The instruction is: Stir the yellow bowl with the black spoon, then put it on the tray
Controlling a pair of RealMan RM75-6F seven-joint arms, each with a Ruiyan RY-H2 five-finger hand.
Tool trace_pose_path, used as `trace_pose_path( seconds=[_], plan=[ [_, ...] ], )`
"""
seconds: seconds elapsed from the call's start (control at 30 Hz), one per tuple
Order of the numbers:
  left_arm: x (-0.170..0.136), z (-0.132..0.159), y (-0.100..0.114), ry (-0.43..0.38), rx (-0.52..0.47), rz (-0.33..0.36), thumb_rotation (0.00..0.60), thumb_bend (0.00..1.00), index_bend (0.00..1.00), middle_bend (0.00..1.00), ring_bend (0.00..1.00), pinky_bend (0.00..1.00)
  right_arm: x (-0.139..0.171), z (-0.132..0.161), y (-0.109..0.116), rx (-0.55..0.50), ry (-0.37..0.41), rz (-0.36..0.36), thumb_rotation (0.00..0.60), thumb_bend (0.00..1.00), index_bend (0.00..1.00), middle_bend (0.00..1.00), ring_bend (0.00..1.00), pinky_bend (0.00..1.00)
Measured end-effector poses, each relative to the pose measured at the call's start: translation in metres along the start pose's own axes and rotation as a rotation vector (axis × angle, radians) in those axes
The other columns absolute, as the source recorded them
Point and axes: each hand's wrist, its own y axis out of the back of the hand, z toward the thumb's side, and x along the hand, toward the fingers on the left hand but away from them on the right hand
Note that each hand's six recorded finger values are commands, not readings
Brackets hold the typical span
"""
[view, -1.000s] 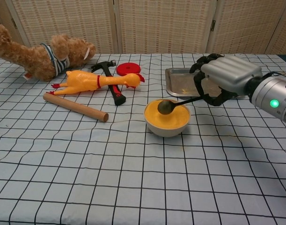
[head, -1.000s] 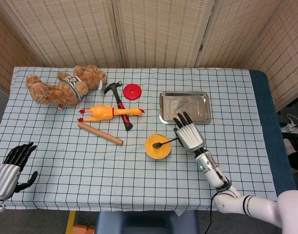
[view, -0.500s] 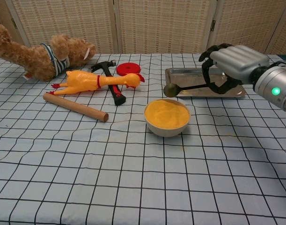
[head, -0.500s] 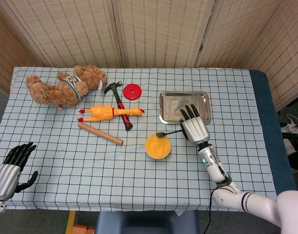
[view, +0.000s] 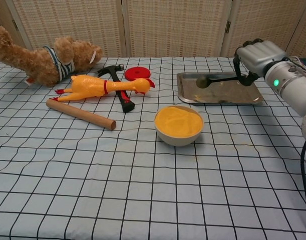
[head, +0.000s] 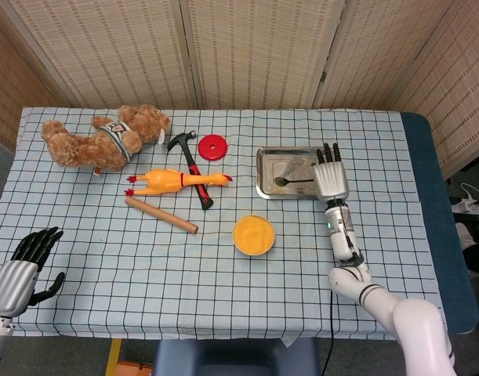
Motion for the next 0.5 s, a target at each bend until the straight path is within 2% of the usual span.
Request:
trace_pose_path(
  seconds=[0.1,0.17,0.23,0.27,0.33,0.5],
  plan=[
    [0.0,-0.001,0.0,0.002,-0.001,0.001,0.6,0.42,0.0,0.0,0.0,0.07,-0.009,0.008,-0.006,-0.01,-0.023,0.031,0.6,0.55,0.67,0.16,0.0,0.05],
    [-0.001,-0.001,0.002,0.003,-0.003,0.006,0.6,0.42,0.0,0.0,0.0,0.07,-0.012,0.014,-0.011,-0.026,-0.029,0.056,0.6,0.55,0.37,0.16,0.0,0.04],
    [-0.002,-0.003,0.004,0.004,-0.005,0.011,0.6,0.42,0.0,0.0,0.0,0.07,-0.014,0.016,-0.016,-0.045,-0.037,0.086,0.6,0.54,0.12,0.13,0.0,0.02],
    [-0.002,-0.003,0.004,0.004,-0.006,0.012,0.6,0.42,0.0,0.0,0.0,0.07,-0.015,0.016,-0.018,-0.053,-0.039,0.098,0.6,0.52,0.04,0.11,0.0,0.01],
    [-0.002,-0.003,0.005,0.001,-0.007,0.012,0.6,0.42,0.0,0.0,0.0,0.07,-0.016,0.014,-0.02,-0.074,-0.047,0.118,0.6,0.47,0.0,0.09,0.0,0.0],
    [-0.004,-0.001,0.006,-0.008,-0.005,0.016,0.6,0.42,0.0,0.0,0.0,0.07,-0.017,0.004,-0.013,-0.114,-0.056,0.099,0.6,0.36,0.0,0.06,0.0,0.0]
  ],
)
